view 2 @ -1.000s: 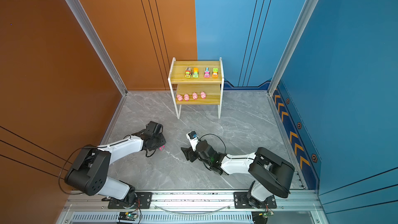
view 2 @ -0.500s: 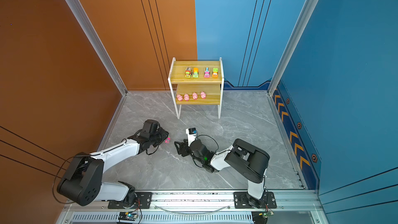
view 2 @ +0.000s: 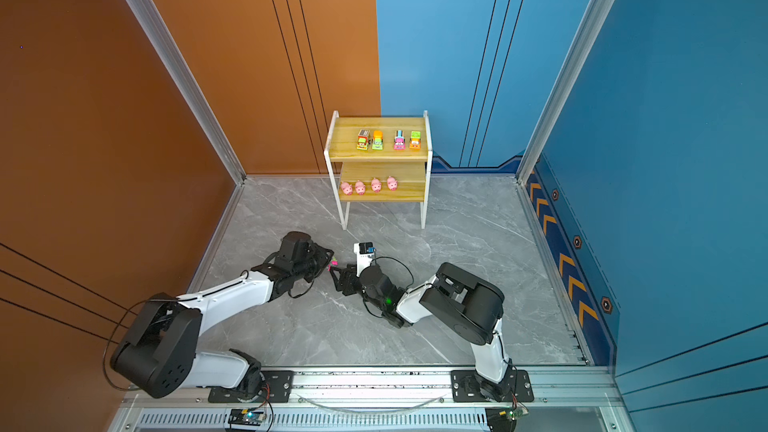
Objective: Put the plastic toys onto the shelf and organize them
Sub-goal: 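Set the pink truck down near the right gripper while it approaches, then lower the right gripper over the pink truck and close on it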
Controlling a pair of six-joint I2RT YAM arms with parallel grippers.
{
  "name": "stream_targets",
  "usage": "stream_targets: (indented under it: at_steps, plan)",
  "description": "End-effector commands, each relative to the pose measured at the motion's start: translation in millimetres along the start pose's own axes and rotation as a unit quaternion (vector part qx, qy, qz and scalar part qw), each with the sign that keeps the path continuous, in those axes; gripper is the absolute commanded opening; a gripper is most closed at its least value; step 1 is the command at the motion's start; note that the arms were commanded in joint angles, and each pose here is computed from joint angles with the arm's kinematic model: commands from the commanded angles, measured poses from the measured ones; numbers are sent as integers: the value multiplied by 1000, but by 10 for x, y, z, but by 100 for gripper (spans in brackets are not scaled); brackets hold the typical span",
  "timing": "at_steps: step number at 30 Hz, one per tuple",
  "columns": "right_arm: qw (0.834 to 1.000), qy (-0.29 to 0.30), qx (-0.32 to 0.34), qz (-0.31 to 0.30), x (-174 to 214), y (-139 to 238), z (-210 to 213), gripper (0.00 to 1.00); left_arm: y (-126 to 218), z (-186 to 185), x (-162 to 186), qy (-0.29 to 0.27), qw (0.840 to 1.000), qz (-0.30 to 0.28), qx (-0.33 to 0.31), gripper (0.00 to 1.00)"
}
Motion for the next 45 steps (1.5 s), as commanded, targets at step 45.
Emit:
stream_targets:
  at_steps: [45]
  plan:
    - [998,56,27,-22,-54,12,-160,33,384,-19,-241,-24,998,-49,17,66]
Point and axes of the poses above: each gripper's point midway between its finger pads, its own y axis back along the fingers, its own z axis along the line the jaws close on, x = y × z, the point moved 3 cm from there along y, back along the fingers, and after that the axes turned 3 degrees about y, right-handed, at the moved point
